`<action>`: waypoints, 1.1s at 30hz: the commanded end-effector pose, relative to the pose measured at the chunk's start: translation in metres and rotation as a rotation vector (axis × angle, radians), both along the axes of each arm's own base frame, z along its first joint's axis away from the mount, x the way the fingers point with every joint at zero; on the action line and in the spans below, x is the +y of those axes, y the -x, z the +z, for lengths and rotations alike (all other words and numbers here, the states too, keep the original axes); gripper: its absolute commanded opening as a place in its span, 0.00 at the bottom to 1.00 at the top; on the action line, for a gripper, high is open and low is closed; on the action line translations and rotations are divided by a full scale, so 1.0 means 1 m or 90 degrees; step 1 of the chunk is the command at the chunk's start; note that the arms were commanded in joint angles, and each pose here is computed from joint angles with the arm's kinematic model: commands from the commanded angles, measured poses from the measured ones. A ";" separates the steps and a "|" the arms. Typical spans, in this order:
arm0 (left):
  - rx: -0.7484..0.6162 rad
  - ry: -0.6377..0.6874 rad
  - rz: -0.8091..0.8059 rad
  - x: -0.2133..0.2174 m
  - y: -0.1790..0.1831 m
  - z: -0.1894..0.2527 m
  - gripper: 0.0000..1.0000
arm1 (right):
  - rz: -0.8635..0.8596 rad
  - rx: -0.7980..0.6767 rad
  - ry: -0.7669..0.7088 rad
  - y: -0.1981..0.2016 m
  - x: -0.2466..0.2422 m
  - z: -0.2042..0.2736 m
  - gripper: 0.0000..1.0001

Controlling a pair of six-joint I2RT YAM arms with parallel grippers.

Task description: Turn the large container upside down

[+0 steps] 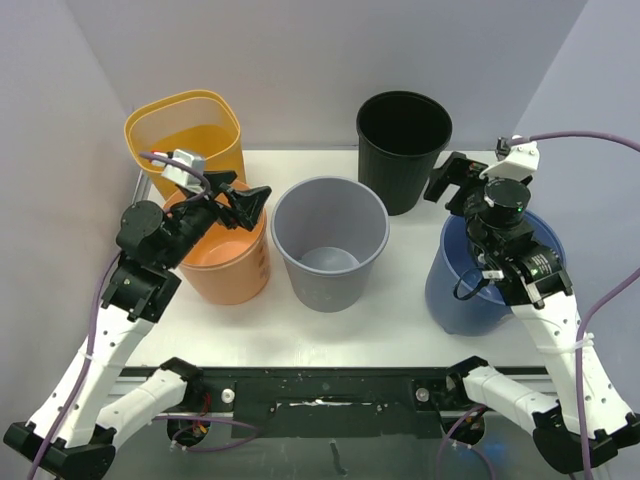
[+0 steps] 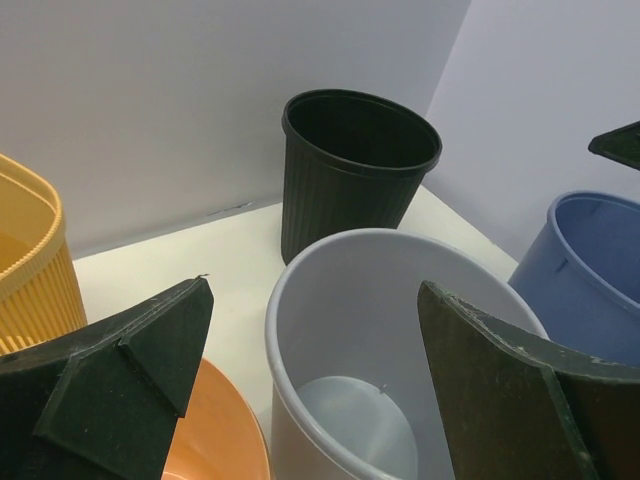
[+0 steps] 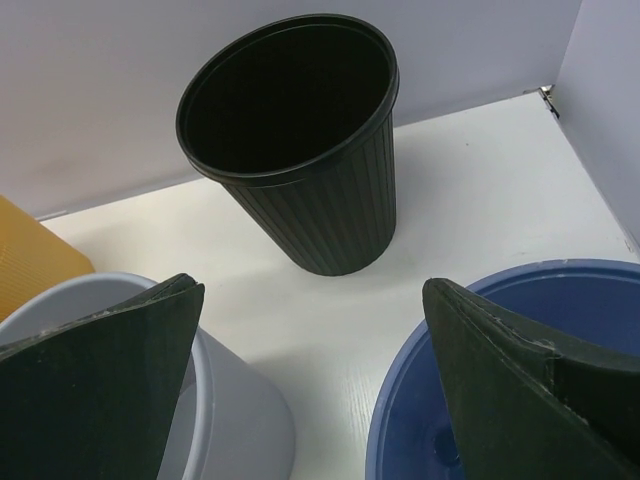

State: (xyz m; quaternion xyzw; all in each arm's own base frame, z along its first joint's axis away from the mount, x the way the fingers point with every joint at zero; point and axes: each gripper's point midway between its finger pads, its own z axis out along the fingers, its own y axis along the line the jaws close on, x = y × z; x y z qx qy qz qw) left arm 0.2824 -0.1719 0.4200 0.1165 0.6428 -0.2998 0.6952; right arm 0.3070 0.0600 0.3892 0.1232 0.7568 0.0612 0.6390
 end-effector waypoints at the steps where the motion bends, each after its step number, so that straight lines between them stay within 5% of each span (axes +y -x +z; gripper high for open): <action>1: -0.013 0.013 -0.057 -0.013 0.009 0.021 0.85 | 0.006 -0.068 -0.032 0.001 0.001 0.021 0.97; 7: 0.090 0.032 -0.108 -0.024 0.032 -0.008 0.83 | -0.026 -0.110 -0.051 0.012 -0.013 0.026 0.98; 13: 0.132 -0.016 -0.084 -0.015 0.039 -0.011 0.83 | 0.100 -0.112 -0.040 0.014 0.021 0.040 0.98; 17: 0.189 -0.055 -0.041 -0.011 0.025 -0.033 0.83 | 0.216 -0.020 -0.055 -0.002 0.072 0.020 0.98; 21: 0.223 -0.089 -0.020 -0.008 0.021 -0.044 0.82 | 0.239 0.123 0.029 -0.003 0.119 -0.025 0.98; 25: 0.231 -0.125 0.032 0.009 0.020 -0.055 0.82 | 0.191 0.233 0.094 -0.006 0.119 -0.069 0.98; 33: 0.214 -0.152 0.047 0.017 0.020 -0.065 0.83 | 0.156 0.286 0.130 -0.014 0.106 -0.093 0.98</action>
